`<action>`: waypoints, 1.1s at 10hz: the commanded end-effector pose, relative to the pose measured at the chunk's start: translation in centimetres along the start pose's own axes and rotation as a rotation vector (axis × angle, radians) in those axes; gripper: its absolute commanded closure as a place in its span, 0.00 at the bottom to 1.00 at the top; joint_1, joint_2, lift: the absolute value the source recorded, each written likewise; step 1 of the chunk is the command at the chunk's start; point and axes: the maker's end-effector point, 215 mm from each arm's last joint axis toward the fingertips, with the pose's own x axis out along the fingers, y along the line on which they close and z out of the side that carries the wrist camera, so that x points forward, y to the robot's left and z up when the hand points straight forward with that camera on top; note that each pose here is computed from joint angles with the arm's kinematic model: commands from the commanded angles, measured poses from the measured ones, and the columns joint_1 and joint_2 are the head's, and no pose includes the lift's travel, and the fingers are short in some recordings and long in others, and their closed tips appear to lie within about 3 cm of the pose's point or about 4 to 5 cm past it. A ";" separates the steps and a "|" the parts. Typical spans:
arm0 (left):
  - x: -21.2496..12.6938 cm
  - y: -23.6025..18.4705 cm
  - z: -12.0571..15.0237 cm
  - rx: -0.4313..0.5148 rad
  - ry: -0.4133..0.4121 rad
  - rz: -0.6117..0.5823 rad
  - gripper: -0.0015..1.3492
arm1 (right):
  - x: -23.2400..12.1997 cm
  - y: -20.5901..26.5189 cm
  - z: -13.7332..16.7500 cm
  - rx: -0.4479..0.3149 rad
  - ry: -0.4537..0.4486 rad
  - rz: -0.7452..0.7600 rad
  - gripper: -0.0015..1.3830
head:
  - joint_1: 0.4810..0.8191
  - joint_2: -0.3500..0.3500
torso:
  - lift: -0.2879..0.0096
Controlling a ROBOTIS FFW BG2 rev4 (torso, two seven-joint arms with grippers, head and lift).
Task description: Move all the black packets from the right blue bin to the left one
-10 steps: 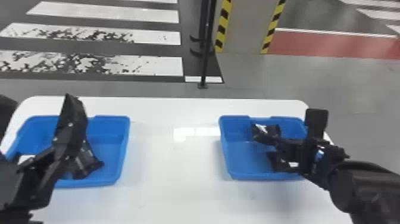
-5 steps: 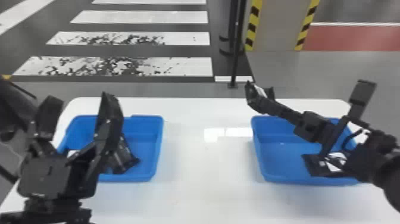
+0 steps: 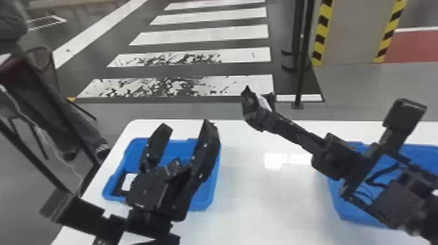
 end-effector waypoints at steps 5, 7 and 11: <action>0.4 -0.9 -1.3 -0.016 0.043 -0.020 0.08 | 3.1 5.2 -4.8 0.005 0.064 0.101 0.85 | 0.54 0.87 | 0.50; 0.5 -1.1 -1.0 -0.016 0.034 -0.026 0.08 | 3.5 6.1 -5.6 -0.005 0.082 0.111 0.85 | 0.56 0.91 | 0.50; 0.5 -0.8 -0.3 -0.009 0.013 -0.021 0.18 | 3.7 6.3 -6.2 -0.005 0.096 0.115 0.85 | 0.56 0.94 | 0.50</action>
